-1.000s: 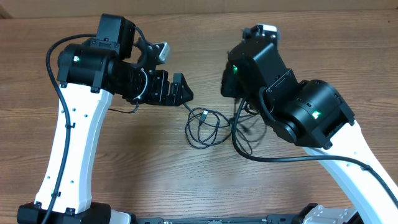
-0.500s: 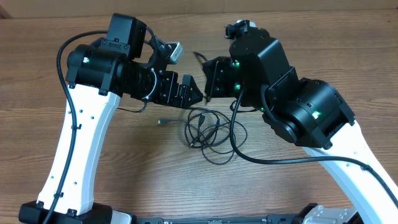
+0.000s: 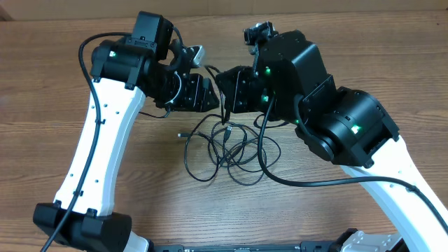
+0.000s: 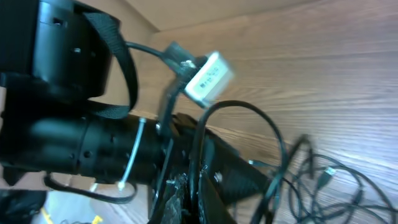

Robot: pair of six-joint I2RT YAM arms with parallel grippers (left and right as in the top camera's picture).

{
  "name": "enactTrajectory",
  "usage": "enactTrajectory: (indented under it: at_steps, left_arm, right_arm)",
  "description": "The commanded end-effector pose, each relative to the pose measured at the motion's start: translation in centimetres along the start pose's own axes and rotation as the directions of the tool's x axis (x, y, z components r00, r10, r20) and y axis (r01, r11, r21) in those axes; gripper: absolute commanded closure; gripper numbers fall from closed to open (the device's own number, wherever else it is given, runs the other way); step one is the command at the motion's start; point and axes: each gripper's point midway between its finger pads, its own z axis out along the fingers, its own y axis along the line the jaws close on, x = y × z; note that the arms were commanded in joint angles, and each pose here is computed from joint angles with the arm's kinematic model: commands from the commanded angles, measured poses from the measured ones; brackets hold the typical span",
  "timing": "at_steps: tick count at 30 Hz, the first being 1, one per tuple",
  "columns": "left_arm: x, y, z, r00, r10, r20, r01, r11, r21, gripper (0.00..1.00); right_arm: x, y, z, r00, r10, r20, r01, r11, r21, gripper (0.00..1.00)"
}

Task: Untangle cables

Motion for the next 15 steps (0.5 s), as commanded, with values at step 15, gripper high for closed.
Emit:
enactTrajectory:
  at_steps: [15]
  left_arm:
    - [-2.2, -1.2, -0.6, 0.991, 0.099, 0.095, -0.104, 0.994, 0.044, 0.46]
  right_arm:
    - [-0.5, 1.3, -1.8, 1.000, 0.004, 0.009, -0.004, 0.998, -0.067, 0.96]
